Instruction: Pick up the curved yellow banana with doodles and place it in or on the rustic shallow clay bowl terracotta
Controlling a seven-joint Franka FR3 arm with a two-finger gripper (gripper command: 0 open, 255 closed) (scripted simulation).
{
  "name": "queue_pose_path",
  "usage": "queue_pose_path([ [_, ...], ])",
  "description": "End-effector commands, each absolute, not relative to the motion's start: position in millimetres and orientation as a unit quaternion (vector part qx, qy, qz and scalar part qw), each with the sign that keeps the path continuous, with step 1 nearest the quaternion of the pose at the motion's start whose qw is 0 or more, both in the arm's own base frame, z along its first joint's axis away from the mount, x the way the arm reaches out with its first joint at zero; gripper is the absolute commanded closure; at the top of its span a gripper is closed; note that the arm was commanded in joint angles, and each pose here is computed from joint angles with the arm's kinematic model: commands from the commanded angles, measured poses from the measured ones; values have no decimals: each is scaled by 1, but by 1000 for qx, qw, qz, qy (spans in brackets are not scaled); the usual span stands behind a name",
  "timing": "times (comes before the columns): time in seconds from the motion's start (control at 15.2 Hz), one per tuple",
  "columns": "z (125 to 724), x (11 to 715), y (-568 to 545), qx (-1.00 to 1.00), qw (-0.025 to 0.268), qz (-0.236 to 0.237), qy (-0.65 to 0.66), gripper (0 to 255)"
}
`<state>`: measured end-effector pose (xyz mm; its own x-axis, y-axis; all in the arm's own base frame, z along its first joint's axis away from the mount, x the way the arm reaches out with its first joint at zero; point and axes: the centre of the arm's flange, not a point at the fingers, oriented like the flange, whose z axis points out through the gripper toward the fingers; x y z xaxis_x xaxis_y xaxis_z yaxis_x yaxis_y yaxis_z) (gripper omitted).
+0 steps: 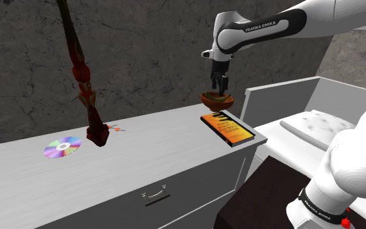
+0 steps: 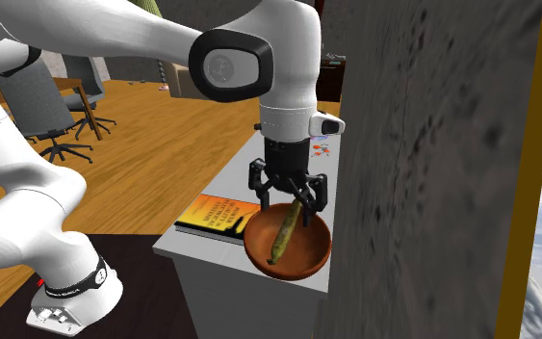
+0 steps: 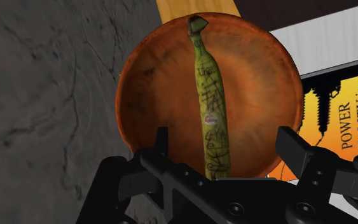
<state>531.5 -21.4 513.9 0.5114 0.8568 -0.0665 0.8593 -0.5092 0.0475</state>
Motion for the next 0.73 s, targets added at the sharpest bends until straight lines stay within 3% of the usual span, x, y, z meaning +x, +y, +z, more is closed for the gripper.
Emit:
queue_pose_path([
  [0.0,514,531,-21,869,37,-17,494,0],
  [0.26,564,531,-17,869,37,-17,494,0],
  [0.66,564,531,-17,869,37,-17,494,0],
])
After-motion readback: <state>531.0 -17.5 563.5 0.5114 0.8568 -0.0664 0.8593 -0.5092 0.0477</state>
